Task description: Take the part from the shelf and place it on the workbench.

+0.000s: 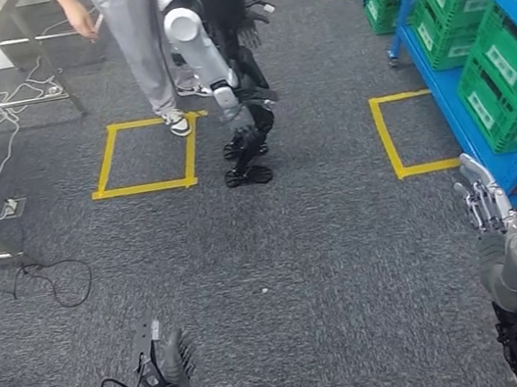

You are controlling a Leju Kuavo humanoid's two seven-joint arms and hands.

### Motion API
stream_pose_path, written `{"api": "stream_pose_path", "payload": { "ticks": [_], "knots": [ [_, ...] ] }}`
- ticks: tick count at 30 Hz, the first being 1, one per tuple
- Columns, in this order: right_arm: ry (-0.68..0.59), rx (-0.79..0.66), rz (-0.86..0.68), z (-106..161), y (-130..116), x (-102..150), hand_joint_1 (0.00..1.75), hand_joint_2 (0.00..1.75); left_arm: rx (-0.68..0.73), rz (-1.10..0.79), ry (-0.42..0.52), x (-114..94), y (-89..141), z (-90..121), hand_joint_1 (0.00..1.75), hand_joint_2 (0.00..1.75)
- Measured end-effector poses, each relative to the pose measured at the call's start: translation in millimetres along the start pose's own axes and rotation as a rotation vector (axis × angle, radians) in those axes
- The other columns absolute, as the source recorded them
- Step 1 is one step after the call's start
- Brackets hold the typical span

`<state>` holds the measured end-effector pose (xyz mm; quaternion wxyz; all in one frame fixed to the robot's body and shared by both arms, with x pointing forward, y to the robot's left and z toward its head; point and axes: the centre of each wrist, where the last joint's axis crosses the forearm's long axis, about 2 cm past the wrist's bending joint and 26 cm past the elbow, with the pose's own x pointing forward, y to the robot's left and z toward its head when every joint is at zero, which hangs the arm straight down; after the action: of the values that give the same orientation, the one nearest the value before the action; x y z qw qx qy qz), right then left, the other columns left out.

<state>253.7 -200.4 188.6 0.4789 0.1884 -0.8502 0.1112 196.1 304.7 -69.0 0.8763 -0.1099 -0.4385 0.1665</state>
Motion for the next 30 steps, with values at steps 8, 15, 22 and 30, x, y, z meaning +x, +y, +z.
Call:
{"api": "stream_pose_path", "payload": {
  "ticks": [8,15,22,30],
  "knots": [
    [-0.002,0.005,0.005,-1.5,1.3,0.1,0.0,0.0,0.004,0.001,-0.002,-0.4,2.0,0.8,0.0,0.0],
    [-0.006,0.012,0.008,-5.6,2.9,0.3,0.0,0.0,0.01,-0.002,-0.005,1.1,5.3,1.0,0.0,0.0],
    [-0.016,0.015,0.007,-11.6,1.4,0.9,0.0,0.0,0.004,-0.004,-0.006,3.1,2.9,-0.7,0.0,0.0],
    [-0.014,0.012,0.007,-13.5,0.1,-0.4,0.0,0.0,-0.002,-0.005,-0.004,4.5,0.0,-2.2,0.0,0.0]
  ]
}}
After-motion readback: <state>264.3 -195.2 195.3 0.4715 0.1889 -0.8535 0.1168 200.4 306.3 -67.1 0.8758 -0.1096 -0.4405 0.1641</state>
